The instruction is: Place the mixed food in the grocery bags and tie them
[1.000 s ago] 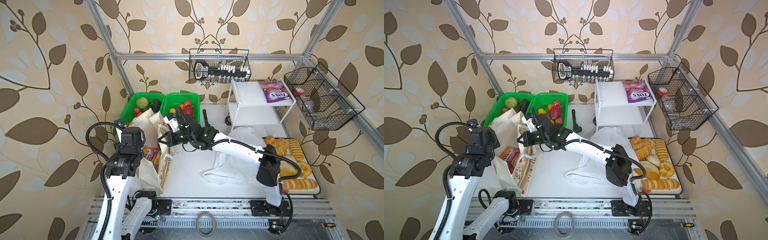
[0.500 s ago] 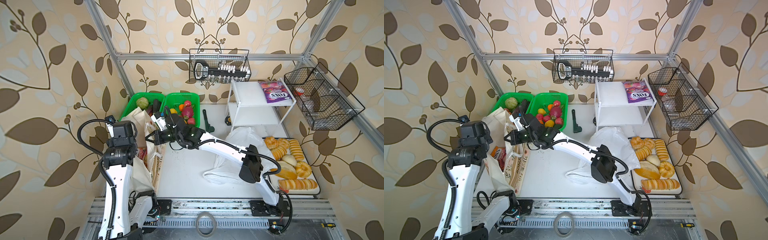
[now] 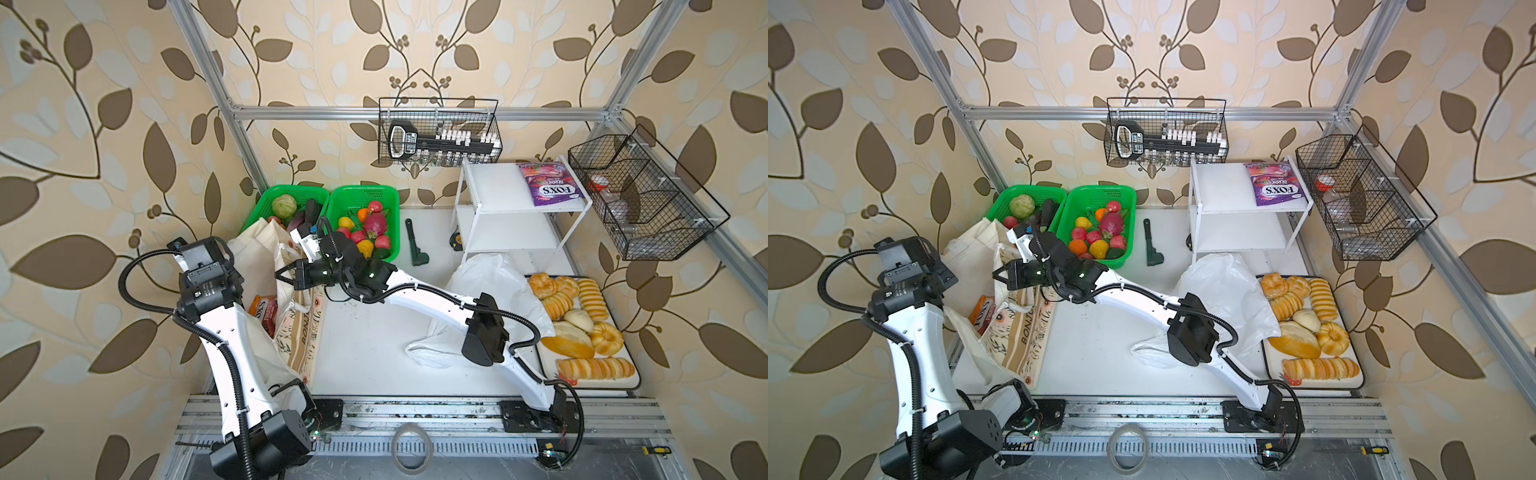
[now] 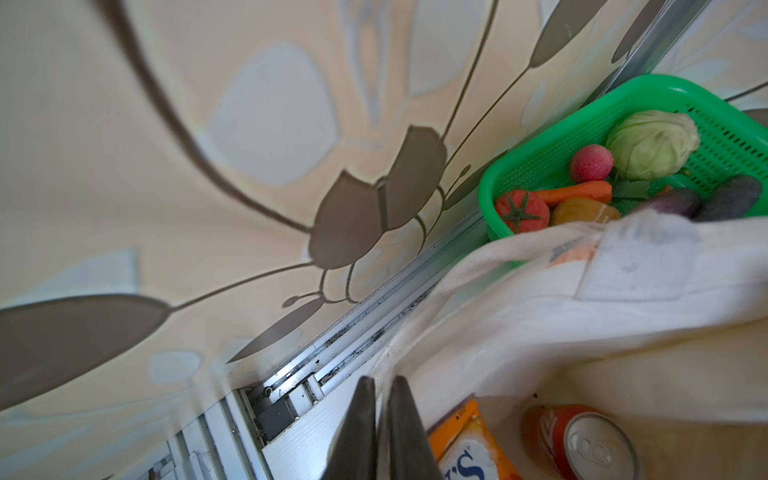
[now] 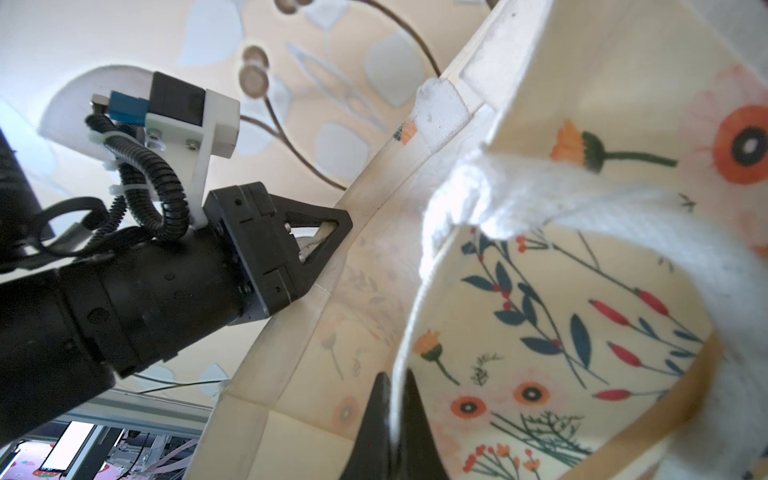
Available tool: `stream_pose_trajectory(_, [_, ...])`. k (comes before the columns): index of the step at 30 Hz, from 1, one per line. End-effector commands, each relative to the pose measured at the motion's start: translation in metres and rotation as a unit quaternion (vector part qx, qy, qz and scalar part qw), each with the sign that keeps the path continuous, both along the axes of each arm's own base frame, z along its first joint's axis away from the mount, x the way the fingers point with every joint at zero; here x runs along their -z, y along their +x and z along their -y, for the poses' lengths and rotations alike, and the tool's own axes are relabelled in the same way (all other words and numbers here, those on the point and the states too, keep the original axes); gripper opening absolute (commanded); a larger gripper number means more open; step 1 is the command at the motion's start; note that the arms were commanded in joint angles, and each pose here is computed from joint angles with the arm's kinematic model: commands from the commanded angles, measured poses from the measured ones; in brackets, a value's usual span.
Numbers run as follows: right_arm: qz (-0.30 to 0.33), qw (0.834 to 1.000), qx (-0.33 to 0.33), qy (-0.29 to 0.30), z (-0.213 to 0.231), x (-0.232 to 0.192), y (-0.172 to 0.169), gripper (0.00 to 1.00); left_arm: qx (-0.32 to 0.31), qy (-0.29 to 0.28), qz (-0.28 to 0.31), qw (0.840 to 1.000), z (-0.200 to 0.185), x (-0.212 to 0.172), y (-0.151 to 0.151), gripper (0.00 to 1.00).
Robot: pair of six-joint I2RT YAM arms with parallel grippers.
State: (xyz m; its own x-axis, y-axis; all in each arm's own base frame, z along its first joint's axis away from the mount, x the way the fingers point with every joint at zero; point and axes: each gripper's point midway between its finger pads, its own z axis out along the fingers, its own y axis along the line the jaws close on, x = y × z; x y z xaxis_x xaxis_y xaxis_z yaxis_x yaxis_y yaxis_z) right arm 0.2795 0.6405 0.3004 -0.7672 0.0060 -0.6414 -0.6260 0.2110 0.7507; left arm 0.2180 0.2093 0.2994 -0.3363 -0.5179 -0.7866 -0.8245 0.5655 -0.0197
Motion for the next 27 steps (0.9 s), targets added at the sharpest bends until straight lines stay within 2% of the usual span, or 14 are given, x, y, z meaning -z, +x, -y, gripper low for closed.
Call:
stream_pose_trajectory(1, [0.034, 0.995, -0.031, 0.090, -0.010, -0.059, -0.024, 0.00, -0.003, 0.050, 0.130, 0.990, -0.012, -0.075, 0.014, 0.00])
stream_pose_trajectory(8, [0.032, 0.996, -0.025, 0.079, -0.010, -0.047, -0.016, 0.00, -0.002, 0.043, 0.127, 0.991, -0.012, -0.065, 0.014, 0.00])
stream_pose_trajectory(14, [0.024, 0.998, -0.026, 0.056, -0.004, -0.033, -0.014, 0.00, 0.005, 0.015, 0.124, 0.992, -0.004, -0.041, 0.014, 0.00])
stream_pose_trajectory(17, [0.025, 0.998, -0.031, 0.047, -0.001, -0.031, -0.019, 0.00, 0.006, 0.005, 0.122, 0.992, -0.002, -0.031, 0.014, 0.03])
stream_pose_trajectory(19, [0.026, 0.998, -0.037, 0.041, 0.001, -0.029, -0.022, 0.04, 0.009, -0.001, 0.121, 0.993, -0.001, -0.027, 0.015, 0.08])
stream_pose_trajectory(20, [0.023, 0.998, -0.037, 0.037, 0.002, -0.028, -0.022, 0.07, 0.008, -0.003, 0.122, 0.992, 0.000, -0.027, 0.014, 0.17])
stream_pose_trajectory(22, [0.019, 0.999, -0.037, 0.031, 0.005, -0.027, -0.024, 0.14, 0.010, -0.005, 0.123, 0.992, 0.001, -0.027, 0.015, 0.23])
stream_pose_trajectory(23, [0.016, 0.999, -0.034, 0.027, 0.007, -0.026, -0.022, 0.15, 0.010, -0.005, 0.124, 0.992, 0.002, -0.028, 0.014, 0.28])
stream_pose_trajectory(25, [0.014, 0.999, -0.032, 0.024, 0.011, -0.028, -0.021, 0.19, 0.009, -0.001, 0.125, 0.992, 0.002, -0.033, 0.012, 0.45])
stream_pose_trajectory(27, [0.017, 0.999, -0.029, 0.020, 0.016, -0.032, -0.020, 0.26, 0.012, 0.004, 0.129, 0.992, 0.004, -0.040, 0.010, 0.44])
